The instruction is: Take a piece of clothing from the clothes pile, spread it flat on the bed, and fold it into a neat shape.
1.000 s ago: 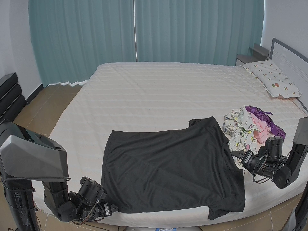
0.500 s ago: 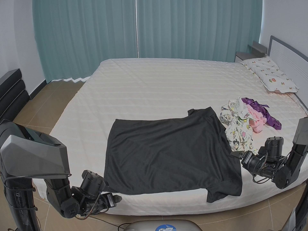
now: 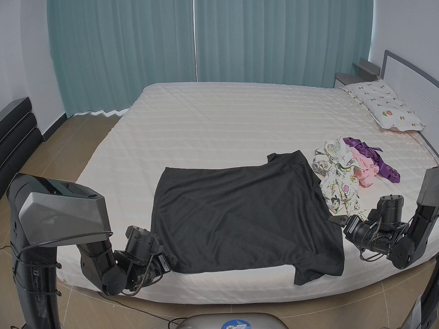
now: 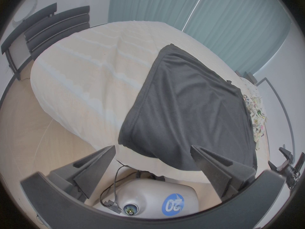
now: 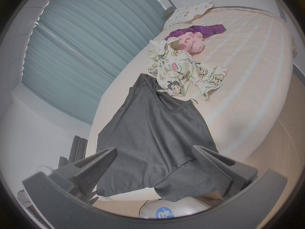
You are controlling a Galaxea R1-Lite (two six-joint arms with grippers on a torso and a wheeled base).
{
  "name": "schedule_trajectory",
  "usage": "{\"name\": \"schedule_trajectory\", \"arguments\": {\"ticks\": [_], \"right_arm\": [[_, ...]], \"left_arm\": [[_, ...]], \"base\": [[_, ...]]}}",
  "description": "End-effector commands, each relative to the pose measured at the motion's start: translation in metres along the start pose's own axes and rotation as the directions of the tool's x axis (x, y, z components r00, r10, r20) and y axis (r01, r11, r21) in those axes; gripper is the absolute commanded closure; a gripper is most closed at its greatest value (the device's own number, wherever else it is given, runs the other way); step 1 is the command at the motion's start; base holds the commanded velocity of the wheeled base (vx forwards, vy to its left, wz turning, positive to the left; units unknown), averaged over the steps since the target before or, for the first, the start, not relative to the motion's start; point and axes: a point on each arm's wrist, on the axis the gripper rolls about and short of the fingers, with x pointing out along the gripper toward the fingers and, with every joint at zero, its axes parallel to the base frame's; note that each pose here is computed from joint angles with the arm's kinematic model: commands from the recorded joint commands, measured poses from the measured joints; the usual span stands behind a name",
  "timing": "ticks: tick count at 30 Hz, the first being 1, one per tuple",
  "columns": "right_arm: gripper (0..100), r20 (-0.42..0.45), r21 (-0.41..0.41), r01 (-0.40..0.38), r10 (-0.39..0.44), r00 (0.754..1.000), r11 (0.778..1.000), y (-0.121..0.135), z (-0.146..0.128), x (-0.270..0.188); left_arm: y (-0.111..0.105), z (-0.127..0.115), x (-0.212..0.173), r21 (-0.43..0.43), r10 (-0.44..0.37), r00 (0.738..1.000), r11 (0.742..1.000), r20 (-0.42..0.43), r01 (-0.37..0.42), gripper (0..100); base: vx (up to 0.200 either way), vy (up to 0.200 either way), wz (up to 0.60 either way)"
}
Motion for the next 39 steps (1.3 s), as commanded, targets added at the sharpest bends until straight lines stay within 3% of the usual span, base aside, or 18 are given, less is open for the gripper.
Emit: {"name": "schedule_trajectory", "arguments": {"ticks": [1,9,10,18,27,32,39], "right_arm": [[0,-0.004,0.000,0.001,-0.001,1.000,1.000,-0.001,-0.001,0.002],[0,-0.012,0.003,0.013,-0.012,1.000,1.000,-0.003,-0.002,0.003],[0,-0.014,0.003,0.015,-0.015,1.000,1.000,-0.004,-0.003,0.004],[0,-0.030,0.004,0.045,-0.044,0.999,0.999,-0.016,-0.001,0.004],[0,-0.104,-0.043,0.087,-0.091,0.990,0.995,-0.049,0.000,0.012],[0,-0.132,-0.057,0.085,-0.092,0.987,0.995,-0.047,-0.002,0.029],[0,-0.207,-0.074,0.094,-0.108,0.972,0.993,-0.037,-0.007,0.051]], "left_arm": [[0.003,-0.002,0.008,0.013,0.019,1.000,1.000,-0.006,-0.019,0],[-0.005,0.004,0.017,0.015,0.030,1.000,0.999,-0.004,-0.030,0],[-0.006,0.006,0.018,0.020,0.033,0.999,0.999,-0.005,-0.033,100],[-0.006,0.013,0.018,0.014,0.054,0.998,0.998,-0.010,-0.054,100],[0.007,0.053,-0.006,-0.140,0.023,0.997,0.990,0.076,-0.013,100],[0.006,0.051,-0.005,-0.175,-0.047,0.999,0.983,0.013,0.048,100],[0.007,0.048,-0.005,-0.189,-0.055,0.998,0.981,-0.005,0.053,100]], "base": [[0.000,0.000,0.00],[0.000,0.000,0.00],[0.000,0.000,0.00],[0.000,0.000,0.00],[0.000,0.000,0.00],[0.000,0.000,0.00],[0.000,0.000,0.00]]}}
